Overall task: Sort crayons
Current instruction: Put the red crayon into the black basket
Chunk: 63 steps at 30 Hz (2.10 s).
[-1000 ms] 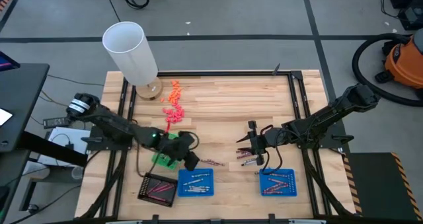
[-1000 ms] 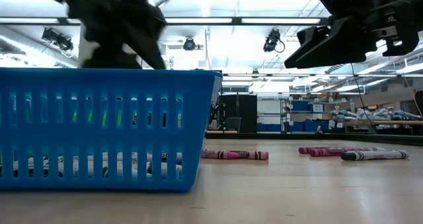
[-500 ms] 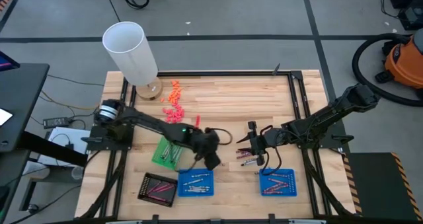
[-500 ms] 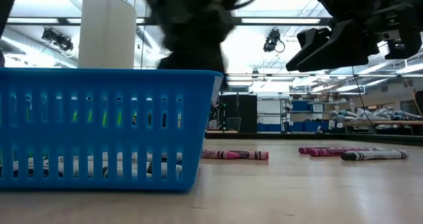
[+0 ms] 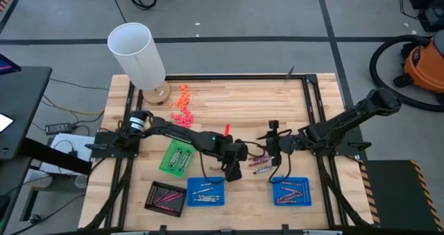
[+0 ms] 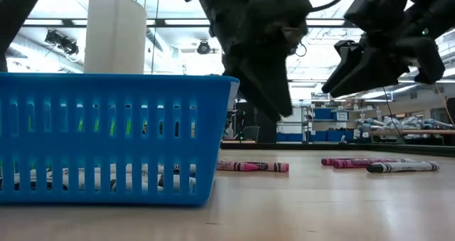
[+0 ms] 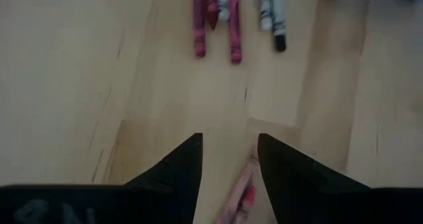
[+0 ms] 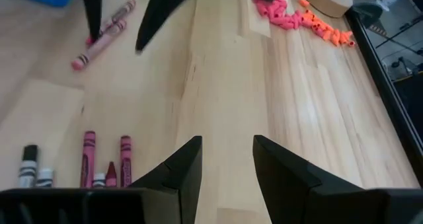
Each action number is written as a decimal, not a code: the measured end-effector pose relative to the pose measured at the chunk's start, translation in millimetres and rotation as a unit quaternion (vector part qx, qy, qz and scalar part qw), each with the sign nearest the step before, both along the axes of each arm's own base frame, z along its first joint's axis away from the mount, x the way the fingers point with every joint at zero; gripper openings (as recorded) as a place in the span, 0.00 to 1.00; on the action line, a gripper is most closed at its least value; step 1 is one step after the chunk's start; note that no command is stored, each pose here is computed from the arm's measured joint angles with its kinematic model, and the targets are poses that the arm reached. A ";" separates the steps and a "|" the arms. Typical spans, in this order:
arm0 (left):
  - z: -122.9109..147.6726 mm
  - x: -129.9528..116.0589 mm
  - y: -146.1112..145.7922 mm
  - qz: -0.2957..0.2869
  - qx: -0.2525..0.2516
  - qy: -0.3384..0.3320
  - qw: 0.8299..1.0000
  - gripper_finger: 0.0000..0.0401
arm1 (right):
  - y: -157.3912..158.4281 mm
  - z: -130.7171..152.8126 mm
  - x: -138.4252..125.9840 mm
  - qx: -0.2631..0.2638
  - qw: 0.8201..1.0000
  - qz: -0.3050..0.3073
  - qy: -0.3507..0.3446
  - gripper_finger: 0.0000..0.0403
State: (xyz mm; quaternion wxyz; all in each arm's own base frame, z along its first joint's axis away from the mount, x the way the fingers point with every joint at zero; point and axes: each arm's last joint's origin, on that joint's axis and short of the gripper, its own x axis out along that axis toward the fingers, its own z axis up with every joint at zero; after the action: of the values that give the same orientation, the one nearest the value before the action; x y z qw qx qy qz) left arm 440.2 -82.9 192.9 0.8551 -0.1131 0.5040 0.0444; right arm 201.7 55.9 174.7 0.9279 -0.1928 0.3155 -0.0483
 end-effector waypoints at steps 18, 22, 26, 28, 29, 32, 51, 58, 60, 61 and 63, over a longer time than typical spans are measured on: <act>-13.6 23.4 -33.3 -0.074 0.037 0.034 0.996 0.39 | -4.4 10.2 -12.4 0.020 1.000 -0.015 -0.004 0.36; -12.6 29.6 -43.3 -0.100 0.063 0.057 0.991 0.39 | -4.5 10.2 -12.4 0.021 1.000 -0.016 -0.004 0.36; -16.9 29.8 -48.4 -0.125 0.090 0.066 0.986 0.39 | -4.4 9.4 -13.0 0.022 1.000 -0.015 0.001 0.36; -17.6 29.5 -50.5 -0.136 0.107 0.062 0.983 0.39 | -4.3 9.4 -13.0 0.025 1.000 -0.016 0.000 0.36; -17.4 29.5 -50.3 -0.138 0.114 0.061 0.982 0.39 | -4.4 9.3 -13.1 0.025 1.000 -0.016 0.001 0.36; -17.8 29.1 -49.7 -0.148 0.125 0.063 0.979 0.39 | -4.3 9.5 -12.9 0.026 1.000 -0.016 0.000 0.36; -17.7 48.6 -6.7 -0.048 0.141 0.020 0.989 0.39 | -6.5 5.5 -16.7 0.016 0.999 -0.040 0.020 0.36; -26.9 59.0 7.7 -0.029 0.129 -0.002 0.991 0.39 | -9.3 1.6 -20.9 0.017 0.997 -0.066 0.041 0.36; -25.7 61.3 8.8 -0.031 0.127 -0.014 0.991 0.39 | -9.4 2.3 -21.3 0.018 0.997 -0.067 0.039 0.36; -25.4 61.9 8.6 -0.031 0.126 -0.017 0.991 0.39 | -9.3 2.7 -21.2 0.019 0.997 -0.067 0.037 0.36; -24.6 63.4 7.9 -0.033 0.117 -0.026 0.992 0.39 | -9.4 2.6 -21.4 0.020 0.997 -0.068 0.037 0.36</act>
State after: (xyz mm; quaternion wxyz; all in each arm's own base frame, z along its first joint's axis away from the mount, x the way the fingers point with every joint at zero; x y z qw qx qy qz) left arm 503.6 -75.0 168.4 0.8763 0.0034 0.4763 0.0720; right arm 180.3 46.5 177.3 0.9136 -0.1542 0.3632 -0.0979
